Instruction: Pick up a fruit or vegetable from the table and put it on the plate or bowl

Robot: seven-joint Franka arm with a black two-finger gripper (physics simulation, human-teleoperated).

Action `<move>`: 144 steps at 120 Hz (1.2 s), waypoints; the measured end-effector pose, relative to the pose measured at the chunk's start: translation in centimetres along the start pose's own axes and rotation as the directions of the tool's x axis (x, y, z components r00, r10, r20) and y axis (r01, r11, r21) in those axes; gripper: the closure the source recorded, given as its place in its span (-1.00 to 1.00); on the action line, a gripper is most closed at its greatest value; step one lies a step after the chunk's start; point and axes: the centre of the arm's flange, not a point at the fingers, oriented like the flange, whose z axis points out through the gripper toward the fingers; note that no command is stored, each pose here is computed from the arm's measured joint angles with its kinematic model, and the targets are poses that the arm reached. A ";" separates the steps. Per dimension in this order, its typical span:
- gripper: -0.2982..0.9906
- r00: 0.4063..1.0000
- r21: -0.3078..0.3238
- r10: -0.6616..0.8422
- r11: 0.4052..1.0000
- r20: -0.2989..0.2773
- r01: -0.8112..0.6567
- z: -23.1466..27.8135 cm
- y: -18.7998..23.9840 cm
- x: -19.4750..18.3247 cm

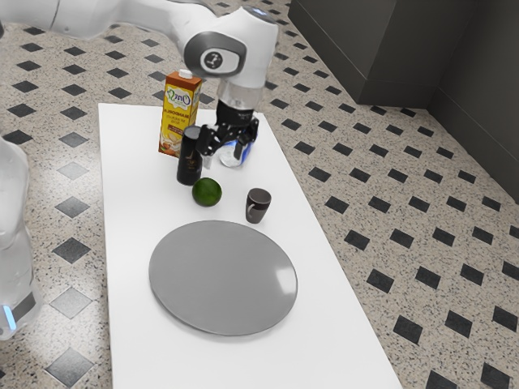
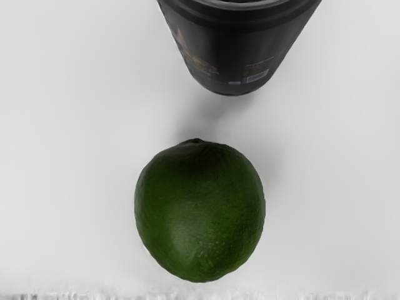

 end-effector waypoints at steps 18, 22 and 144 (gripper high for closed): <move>-0.54 0.999 -0.001 -0.047 0.999 0.002 0.047 -0.4 -0.6 0.3; -0.54 0.998 0.002 -0.062 0.998 0.000 0.062 -0.4 -0.5 0.6; -0.54 0.986 0.117 -0.165 0.979 -0.018 0.166 6.0 0.1 2.8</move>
